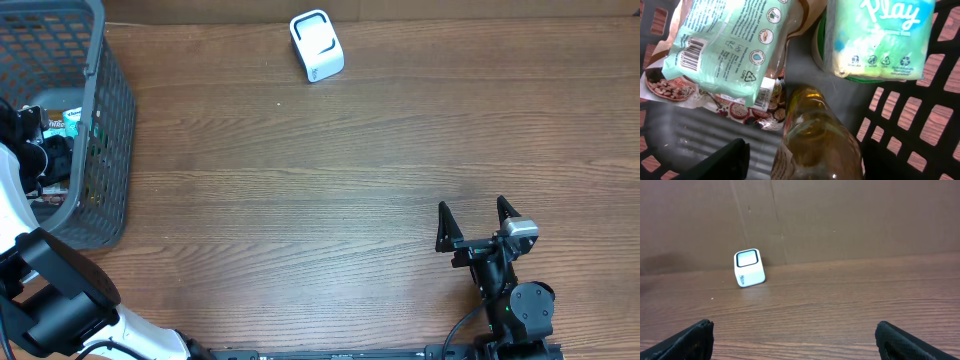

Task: Scan the item barcode
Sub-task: 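Lower the left gripper into the basket and grasp the yellow Vim bottle, then lift the Vim bottle out and carry it toward the white scanner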

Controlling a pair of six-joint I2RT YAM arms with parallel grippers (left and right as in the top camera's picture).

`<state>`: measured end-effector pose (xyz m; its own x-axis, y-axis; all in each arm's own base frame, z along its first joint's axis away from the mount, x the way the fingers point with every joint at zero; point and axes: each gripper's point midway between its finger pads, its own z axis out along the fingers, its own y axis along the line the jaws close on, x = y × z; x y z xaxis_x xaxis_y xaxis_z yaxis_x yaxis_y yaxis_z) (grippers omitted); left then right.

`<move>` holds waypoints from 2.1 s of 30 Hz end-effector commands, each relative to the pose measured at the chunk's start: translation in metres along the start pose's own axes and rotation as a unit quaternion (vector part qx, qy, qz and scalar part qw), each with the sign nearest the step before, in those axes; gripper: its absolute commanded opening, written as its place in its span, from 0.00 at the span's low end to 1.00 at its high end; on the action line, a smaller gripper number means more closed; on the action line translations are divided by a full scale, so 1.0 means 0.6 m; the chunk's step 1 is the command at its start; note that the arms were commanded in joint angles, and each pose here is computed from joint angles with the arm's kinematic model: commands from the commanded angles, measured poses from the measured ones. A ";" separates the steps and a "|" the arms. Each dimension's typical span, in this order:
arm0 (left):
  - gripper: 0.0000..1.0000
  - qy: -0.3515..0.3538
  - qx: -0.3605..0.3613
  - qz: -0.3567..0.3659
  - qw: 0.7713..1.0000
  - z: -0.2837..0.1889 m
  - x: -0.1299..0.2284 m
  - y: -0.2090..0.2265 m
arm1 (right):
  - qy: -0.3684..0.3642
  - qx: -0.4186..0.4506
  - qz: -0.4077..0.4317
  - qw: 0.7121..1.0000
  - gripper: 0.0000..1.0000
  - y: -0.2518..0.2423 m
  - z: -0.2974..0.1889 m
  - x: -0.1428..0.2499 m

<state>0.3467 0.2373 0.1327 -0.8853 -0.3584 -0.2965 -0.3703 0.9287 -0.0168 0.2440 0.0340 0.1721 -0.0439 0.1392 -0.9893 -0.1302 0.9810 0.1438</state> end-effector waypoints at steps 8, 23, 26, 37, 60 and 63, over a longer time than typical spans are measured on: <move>0.69 0.012 0.019 -0.009 1.000 0.021 0.009 -0.008 | -0.001 -0.001 -0.002 1.000 1.00 0.000 0.000 0.003; 0.31 -0.001 0.016 -0.009 1.000 0.021 0.000 -0.006 | -0.001 -0.001 -0.002 1.000 1.00 0.000 0.000 0.003; 0.27 -0.019 0.012 -0.011 1.000 -0.004 -0.018 -0.004 | -0.001 -0.001 -0.002 1.000 1.00 0.000 0.000 0.003; 0.26 -0.090 -0.004 -0.017 0.996 -0.093 -0.056 -0.003 | -0.001 -0.001 -0.002 1.000 1.00 0.000 0.000 0.003; 0.26 -0.278 -0.036 -0.037 0.959 -0.278 -0.120 -0.003 | -0.001 -0.001 -0.002 1.000 1.00 0.000 0.000 0.003; 0.27 -0.343 -0.046 -0.031 0.938 -0.354 -0.128 -0.008 | -0.001 -0.001 -0.002 1.000 1.00 0.000 0.000 0.003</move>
<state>0.3698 0.2507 0.2827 -0.6289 -0.2973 -0.7184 -0.4475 0.8940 0.0219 0.2440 0.0339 0.1721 -0.0438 0.1392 -0.9893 -0.1298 0.9811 0.1438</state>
